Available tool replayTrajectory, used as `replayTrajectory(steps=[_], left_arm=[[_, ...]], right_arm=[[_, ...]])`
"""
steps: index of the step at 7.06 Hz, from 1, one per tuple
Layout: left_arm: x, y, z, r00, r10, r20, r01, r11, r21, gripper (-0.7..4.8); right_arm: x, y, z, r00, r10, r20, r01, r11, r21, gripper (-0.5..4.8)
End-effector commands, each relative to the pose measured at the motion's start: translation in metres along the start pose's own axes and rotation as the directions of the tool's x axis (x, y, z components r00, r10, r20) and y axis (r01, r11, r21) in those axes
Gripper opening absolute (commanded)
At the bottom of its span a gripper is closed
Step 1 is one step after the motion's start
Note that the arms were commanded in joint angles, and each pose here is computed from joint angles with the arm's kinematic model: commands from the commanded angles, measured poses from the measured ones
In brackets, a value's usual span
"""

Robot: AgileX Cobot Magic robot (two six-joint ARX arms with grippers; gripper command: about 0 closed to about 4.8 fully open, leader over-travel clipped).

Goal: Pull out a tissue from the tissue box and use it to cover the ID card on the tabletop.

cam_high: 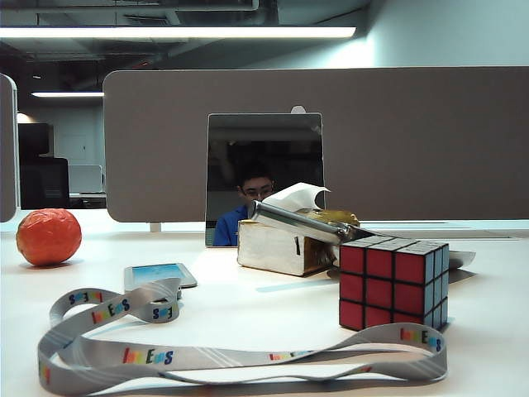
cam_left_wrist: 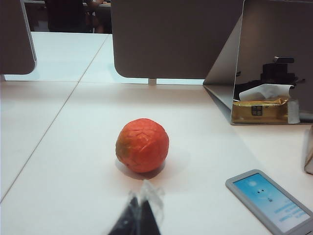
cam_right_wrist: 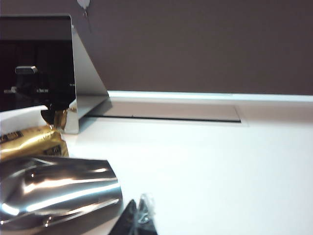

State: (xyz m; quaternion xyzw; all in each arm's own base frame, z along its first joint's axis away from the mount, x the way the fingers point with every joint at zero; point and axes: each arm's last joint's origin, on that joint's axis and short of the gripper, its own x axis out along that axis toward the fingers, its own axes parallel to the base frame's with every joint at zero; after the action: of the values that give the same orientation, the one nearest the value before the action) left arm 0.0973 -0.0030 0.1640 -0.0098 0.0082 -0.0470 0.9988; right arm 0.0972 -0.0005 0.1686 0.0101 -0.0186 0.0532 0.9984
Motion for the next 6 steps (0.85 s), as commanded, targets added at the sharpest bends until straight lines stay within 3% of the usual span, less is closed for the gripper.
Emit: replayTrajectory(steps=[1,6], left_arm=[[-0.0001,-0.0002,0.0015,1.000,-0.004,0.008,0.004,1.000,0.000,-0.06],[-0.0002,-0.0012,0.0015,0.999,-0.037,0.007,0.037,0.999,-0.022,-0.06]], right_arm=[[-0.0001,-0.0001,0.0002,1.000,-0.002,0.002,0.002,1.000,-0.002,-0.01],[-0.0001,0.0000,0.0008,1.000,-0.001,0.007,0.001,1.000,-0.003,-0.01]])
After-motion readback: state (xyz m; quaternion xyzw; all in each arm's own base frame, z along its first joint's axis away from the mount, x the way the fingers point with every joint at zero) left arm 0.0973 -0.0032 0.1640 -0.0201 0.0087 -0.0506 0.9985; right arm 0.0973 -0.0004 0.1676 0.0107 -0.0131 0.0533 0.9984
